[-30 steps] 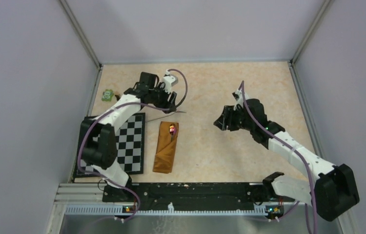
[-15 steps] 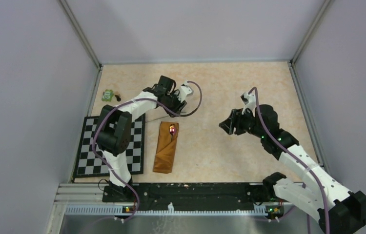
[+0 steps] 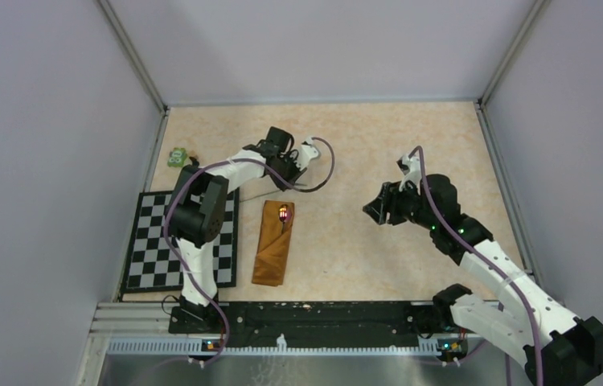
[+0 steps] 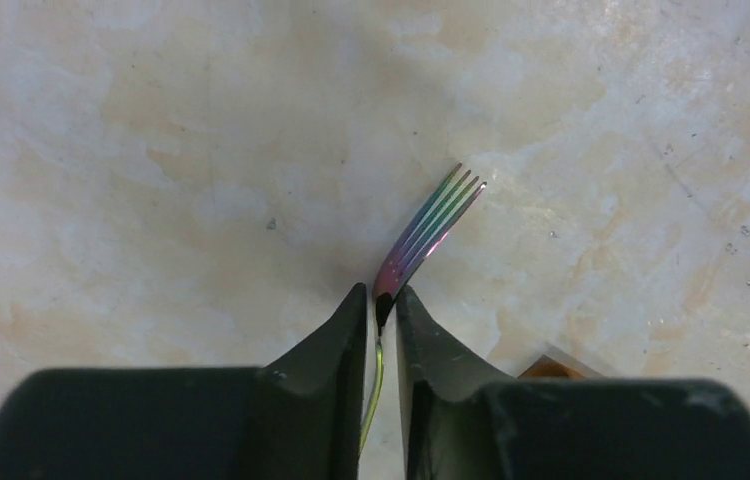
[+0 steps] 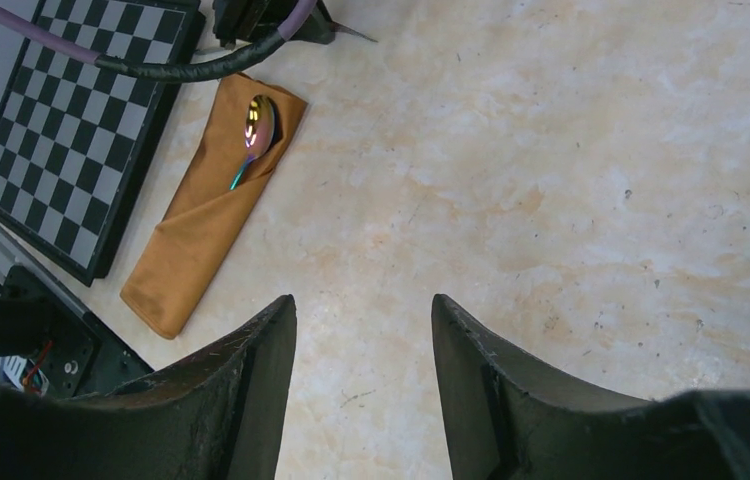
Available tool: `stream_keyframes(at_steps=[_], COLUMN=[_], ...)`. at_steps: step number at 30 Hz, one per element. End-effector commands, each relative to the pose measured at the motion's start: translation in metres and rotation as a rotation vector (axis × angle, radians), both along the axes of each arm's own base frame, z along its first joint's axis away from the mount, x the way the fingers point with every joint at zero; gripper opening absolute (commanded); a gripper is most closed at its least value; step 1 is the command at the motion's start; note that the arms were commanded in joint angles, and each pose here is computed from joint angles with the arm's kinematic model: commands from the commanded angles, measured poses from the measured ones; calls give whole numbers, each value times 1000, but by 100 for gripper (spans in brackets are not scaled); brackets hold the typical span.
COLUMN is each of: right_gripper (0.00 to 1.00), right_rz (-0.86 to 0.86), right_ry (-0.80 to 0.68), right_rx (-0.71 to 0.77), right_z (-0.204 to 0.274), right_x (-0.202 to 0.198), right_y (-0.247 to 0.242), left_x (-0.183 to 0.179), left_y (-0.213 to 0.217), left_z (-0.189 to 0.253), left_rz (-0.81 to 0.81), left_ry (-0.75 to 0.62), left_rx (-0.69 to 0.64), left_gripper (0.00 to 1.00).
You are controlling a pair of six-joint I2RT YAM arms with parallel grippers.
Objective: Fold the napkin into a case and place the utensils inside
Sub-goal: Pick up the fork from the center of the board.
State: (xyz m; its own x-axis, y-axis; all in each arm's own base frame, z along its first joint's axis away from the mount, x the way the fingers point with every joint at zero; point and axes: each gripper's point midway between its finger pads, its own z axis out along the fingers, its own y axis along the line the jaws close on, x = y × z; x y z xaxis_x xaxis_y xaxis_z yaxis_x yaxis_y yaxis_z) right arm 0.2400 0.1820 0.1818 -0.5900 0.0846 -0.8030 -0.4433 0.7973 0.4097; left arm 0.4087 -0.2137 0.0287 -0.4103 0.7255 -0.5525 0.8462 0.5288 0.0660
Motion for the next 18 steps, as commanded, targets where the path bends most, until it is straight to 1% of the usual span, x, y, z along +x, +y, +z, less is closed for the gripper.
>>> stream_keyframes(at_steps=[1, 4, 5, 8, 13, 14, 16, 18], right_gripper=[52, 52, 52, 51, 51, 51, 51, 51], right_rz=[-15, -15, -15, -17, -13, -9, 4, 26], right_ry=[-32, -31, -31, -29, -34, -30, -22, -13], right_rx=[-4, -4, -4, -5, 6, 8, 17, 33], right_z=[4, 5, 5, 4, 3, 1, -2, -3], right_x=[3, 3, 3, 3, 2, 2, 0, -2], right_y=[-5, -5, -6, -6, -5, -4, -1, 3], left_x=[21, 30, 34, 41, 45, 42, 31, 15], left_y=[-7, -12, -14, -19, -21, -21, -20, -7], left_z=[13, 26, 33, 64, 141, 154, 174, 184], left_rz=[-14, -21, -19, 0, 61, 71, 85, 144], left_ry=[-73, -105, -119, -153, -256, -249, -190, -86], left_rx=[-19, -33, -39, -70, -176, -206, -295, -396], left_gripper=[15, 3, 0, 0, 0, 0, 0, 0])
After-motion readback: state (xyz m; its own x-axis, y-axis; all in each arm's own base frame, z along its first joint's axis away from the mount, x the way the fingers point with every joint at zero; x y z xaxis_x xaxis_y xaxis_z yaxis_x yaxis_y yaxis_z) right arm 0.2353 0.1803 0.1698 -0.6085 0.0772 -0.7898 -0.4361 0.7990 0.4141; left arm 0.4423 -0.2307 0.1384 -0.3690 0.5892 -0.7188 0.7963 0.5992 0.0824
